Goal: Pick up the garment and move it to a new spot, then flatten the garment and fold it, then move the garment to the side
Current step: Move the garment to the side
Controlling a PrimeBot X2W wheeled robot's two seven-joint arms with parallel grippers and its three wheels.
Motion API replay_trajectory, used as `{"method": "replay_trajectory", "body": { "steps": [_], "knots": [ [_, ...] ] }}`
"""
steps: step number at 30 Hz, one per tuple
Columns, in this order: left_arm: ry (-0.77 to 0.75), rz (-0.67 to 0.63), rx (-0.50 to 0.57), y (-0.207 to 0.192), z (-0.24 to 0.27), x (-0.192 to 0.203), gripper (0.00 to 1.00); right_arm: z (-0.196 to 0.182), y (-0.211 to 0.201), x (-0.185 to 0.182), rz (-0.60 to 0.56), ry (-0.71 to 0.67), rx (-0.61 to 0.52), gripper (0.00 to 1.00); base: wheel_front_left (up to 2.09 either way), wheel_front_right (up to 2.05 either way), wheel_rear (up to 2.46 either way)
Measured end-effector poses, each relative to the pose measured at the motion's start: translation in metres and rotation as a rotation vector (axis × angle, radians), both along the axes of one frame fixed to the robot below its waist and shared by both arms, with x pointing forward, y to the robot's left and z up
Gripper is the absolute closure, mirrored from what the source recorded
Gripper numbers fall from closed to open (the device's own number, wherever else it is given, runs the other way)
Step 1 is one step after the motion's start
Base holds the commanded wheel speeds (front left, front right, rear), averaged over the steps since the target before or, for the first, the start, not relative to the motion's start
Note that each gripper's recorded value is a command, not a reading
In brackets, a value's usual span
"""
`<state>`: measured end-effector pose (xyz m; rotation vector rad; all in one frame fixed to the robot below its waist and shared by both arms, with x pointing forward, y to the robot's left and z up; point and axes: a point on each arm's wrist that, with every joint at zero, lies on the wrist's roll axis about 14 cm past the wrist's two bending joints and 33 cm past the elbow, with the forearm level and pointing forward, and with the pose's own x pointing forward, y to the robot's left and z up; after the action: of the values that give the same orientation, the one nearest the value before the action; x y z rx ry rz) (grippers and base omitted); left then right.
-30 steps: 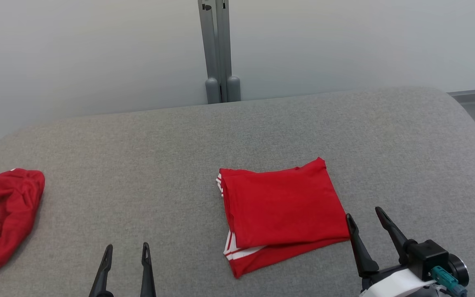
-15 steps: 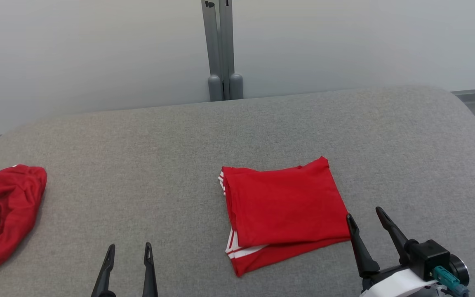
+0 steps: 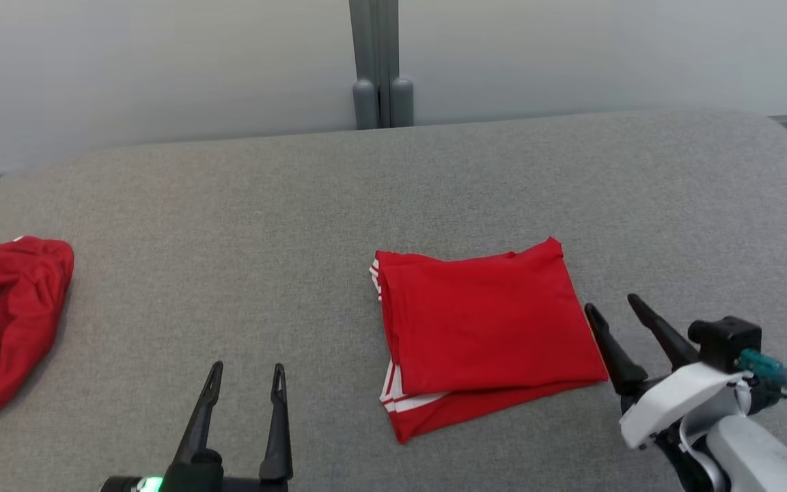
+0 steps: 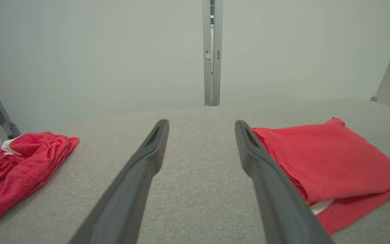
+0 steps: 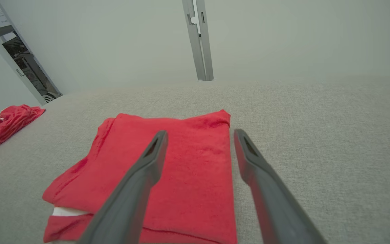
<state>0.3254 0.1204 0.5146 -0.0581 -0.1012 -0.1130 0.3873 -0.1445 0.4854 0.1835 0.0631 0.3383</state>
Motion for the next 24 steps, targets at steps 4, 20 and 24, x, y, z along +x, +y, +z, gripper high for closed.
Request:
{"method": "replay_trajectory", "body": {
  "steps": [4,20,24],
  "knots": [
    [-0.012,-0.018,0.000,-0.006,0.004,0.012,0.00,-0.010,-0.009,0.022,0.025,0.110,0.033,0.00,0.00,0.00,0.00],
    [0.030,-0.036,-0.001,-0.014,-0.013,0.052,0.00,-0.090,-0.007,0.048,0.105,0.576,0.123,0.00,0.00,0.00,0.00],
    [0.038,-0.035,0.004,-0.014,-0.017,0.061,0.00,-0.098,0.005,0.053,0.145,0.612,0.132,1.00,0.00,0.00,0.00]
  ]
}}
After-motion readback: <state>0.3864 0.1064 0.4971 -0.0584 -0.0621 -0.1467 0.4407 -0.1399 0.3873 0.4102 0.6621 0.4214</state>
